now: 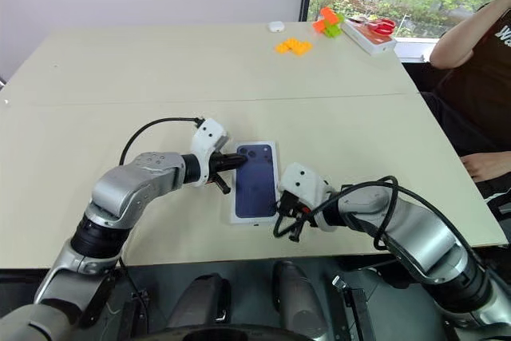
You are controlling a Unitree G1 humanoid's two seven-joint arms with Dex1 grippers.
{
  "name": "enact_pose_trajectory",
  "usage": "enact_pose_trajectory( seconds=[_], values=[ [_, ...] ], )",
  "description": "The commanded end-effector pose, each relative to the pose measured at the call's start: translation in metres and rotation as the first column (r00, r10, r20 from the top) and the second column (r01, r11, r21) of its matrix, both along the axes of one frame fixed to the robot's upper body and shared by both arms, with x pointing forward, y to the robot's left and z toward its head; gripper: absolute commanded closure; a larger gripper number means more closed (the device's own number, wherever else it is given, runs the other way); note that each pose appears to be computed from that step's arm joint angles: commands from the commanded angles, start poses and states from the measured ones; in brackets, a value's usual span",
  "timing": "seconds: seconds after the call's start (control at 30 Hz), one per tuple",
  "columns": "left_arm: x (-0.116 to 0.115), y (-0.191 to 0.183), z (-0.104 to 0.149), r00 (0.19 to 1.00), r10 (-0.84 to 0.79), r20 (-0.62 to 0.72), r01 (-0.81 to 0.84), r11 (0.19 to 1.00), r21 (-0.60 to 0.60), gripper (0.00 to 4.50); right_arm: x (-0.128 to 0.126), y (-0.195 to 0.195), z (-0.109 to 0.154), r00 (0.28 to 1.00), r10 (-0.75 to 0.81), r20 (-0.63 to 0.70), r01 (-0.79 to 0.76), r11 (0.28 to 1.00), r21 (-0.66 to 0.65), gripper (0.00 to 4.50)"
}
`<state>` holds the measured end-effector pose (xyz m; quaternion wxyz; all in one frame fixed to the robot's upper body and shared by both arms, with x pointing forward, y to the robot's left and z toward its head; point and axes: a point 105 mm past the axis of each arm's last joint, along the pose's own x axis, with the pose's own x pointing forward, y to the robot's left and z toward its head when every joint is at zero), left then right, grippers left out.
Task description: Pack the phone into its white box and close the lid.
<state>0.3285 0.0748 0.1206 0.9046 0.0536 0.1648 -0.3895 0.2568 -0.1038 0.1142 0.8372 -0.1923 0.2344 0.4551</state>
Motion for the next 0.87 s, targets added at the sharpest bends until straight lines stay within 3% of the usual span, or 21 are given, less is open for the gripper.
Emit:
enact_pose_trajectory(
  seconds=[0.03, 0.13, 0.33, 0.63, 0.87],
  values=[
    [0.016, 0.054, 0.048, 0.956, 0.223, 0.188, -0.202, 0.971, -0.126, 4.50, 0.049, -0.030, 0.048, 0.926, -0.238, 0.294, 0.210, 0.970, 0.124, 4.48],
    [0.010, 0.103, 0.046, 0.913, 0.344, 0.221, -0.330, 0.939, -0.100, 4.50, 0.068, -0.053, 0.055, 0.875, -0.349, 0.336, 0.301, 0.935, 0.186, 4.48],
    [-0.011, 0.180, 0.038, 0.800, 0.523, 0.294, -0.524, 0.848, -0.084, 4.50, 0.088, -0.081, 0.047, 0.870, -0.434, 0.235, 0.360, 0.884, 0.299, 4.48],
    [-0.043, 0.210, 0.014, 0.777, 0.581, 0.244, -0.590, 0.806, -0.042, 4.50, 0.083, -0.073, 0.033, 0.930, -0.324, 0.172, 0.259, 0.912, 0.317, 4.48],
    [-0.051, 0.212, 0.013, 0.770, 0.597, 0.223, -0.601, 0.797, -0.058, 4.50, 0.076, -0.066, 0.033, 0.951, -0.253, 0.179, 0.189, 0.930, 0.314, 4.48]
  ],
)
